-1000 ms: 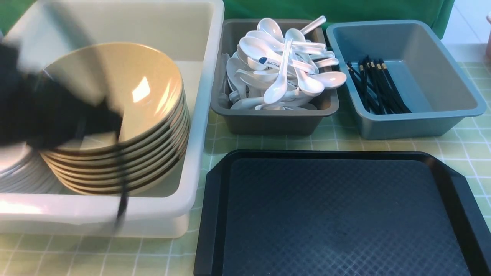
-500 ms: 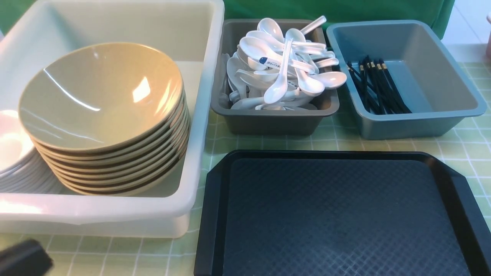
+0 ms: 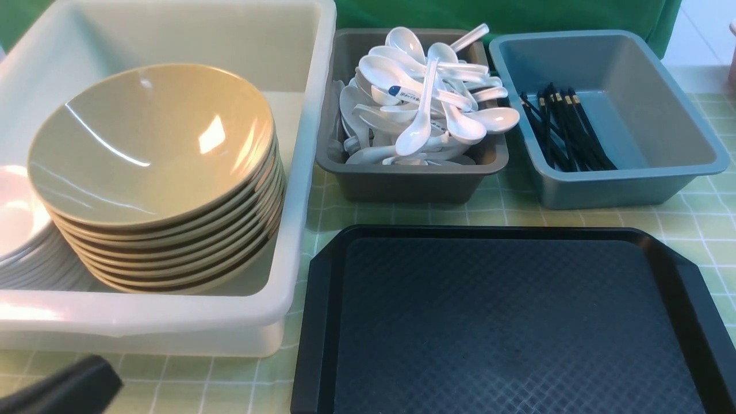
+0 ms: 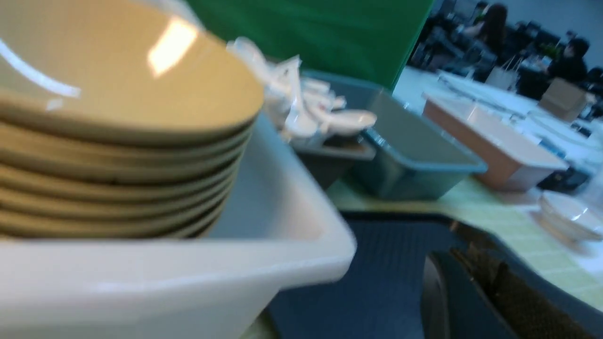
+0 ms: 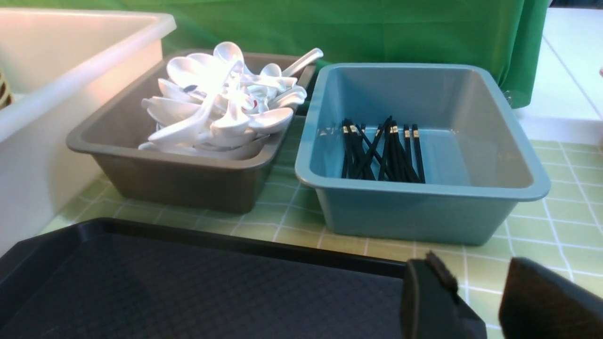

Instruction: On green table put chopsticks spoon bowls plates into blue grey white boxes.

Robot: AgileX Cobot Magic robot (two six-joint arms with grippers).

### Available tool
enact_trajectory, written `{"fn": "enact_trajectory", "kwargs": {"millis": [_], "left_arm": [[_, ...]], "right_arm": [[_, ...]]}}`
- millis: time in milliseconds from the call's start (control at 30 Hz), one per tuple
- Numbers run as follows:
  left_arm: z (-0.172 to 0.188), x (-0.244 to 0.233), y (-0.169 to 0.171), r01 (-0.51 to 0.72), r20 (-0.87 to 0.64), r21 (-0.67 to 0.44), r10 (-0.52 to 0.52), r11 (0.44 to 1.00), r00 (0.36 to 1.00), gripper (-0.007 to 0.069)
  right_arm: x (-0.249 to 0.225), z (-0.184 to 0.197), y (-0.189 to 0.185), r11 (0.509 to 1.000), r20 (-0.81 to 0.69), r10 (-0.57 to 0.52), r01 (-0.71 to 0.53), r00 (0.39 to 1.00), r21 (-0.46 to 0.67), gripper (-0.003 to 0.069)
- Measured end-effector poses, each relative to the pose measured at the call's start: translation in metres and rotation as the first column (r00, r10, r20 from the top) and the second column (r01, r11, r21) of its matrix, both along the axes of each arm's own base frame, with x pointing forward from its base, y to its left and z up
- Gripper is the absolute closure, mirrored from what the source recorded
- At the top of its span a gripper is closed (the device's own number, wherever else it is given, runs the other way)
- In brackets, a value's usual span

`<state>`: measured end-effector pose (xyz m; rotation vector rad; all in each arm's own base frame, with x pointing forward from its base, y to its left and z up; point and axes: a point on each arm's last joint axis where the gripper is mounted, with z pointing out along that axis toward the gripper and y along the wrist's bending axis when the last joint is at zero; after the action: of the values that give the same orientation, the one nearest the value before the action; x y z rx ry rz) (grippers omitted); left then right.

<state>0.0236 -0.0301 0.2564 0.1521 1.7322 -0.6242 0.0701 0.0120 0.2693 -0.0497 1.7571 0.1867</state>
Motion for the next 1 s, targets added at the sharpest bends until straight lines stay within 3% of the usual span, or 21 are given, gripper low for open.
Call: {"fn": "enact_trajectory", "kwargs": {"millis": [267, 467, 633, 1000], "left_arm": [[-0.044, 0.026, 0.017, -0.245, 0.120, 0.145, 0.229, 0.959, 0.966, 0.0627], [-0.074, 0.031, 0.025, -0.371, 0.068, 0.221, 0.365, 0.902, 0.928, 0.0627], [-0.081, 0.030, 0.028, -0.373, 0.019, 0.305, 0.386, 0.876, 0.922, 0.0627], [-0.081, 0.030, 0.028, -0.377, 0.020, 0.315, 0.391, 0.871, 0.920, 0.0627]], "right_arm": [[0.000, 0.000, 0.000, 1.000, 0.000, 0.000, 0.000, 1.000, 0.001, 0.0423], [0.000, 0.000, 0.000, 1.000, 0.000, 0.000, 0.000, 1.000, 0.001, 0.0423], [0.000, 0.000, 0.000, 1.000, -0.003, 0.000, 0.000, 1.000, 0.001, 0.0423], [0.000, 0.000, 0.000, 1.000, -0.004, 0.001, -0.001, 1.000, 0.000, 0.0423]]}}
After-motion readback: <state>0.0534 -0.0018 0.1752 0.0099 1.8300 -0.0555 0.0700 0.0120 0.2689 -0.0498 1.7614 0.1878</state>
